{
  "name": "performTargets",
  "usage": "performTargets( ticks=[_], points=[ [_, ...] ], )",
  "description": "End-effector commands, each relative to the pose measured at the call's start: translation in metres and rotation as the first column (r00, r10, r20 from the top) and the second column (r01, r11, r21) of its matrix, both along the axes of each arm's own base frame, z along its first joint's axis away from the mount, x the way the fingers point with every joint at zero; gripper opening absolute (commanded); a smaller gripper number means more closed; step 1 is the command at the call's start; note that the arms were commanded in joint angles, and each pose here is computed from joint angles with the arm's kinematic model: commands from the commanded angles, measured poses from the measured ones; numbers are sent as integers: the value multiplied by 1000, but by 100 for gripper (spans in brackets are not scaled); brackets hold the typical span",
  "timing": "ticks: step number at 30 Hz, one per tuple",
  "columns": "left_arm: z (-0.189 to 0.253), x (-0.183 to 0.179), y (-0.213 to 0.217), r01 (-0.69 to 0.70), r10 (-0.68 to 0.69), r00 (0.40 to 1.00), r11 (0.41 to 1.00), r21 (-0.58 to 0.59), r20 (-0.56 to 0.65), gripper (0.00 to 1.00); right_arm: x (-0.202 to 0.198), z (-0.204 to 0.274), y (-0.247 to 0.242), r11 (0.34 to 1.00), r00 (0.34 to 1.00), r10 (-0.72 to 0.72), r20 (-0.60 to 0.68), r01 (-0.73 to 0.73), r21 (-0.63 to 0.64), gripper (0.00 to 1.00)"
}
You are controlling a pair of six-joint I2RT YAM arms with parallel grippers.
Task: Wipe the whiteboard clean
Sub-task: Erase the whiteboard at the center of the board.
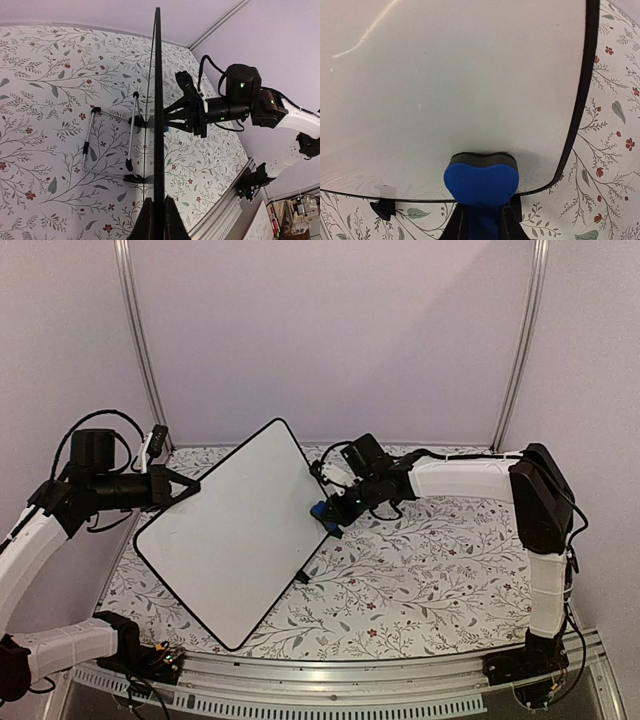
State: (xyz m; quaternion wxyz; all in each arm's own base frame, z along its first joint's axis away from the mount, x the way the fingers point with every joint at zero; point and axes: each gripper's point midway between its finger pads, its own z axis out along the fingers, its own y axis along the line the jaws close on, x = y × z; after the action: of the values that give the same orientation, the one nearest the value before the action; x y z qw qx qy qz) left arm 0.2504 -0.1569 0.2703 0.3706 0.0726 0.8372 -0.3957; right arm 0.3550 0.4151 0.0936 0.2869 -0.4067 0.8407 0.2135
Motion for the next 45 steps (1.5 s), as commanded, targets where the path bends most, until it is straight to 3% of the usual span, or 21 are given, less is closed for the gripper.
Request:
performTargets(
  ticks=[1, 17, 45],
  points=[
    [19, -6, -9, 54, -52, 997, 997, -47, 57, 0, 27, 19, 4, 996, 998, -59, 36, 57, 69, 9],
    [15, -5, -10, 62, -59, 997, 997, -54, 54, 0, -14, -50, -9, 1000, 987, 19, -160, -17, 16, 9],
    [15, -9, -8, 55, -51, 997, 997, -52, 58, 0, -52, -79, -21, 988, 979, 74, -189, -98, -122, 9]
  ],
)
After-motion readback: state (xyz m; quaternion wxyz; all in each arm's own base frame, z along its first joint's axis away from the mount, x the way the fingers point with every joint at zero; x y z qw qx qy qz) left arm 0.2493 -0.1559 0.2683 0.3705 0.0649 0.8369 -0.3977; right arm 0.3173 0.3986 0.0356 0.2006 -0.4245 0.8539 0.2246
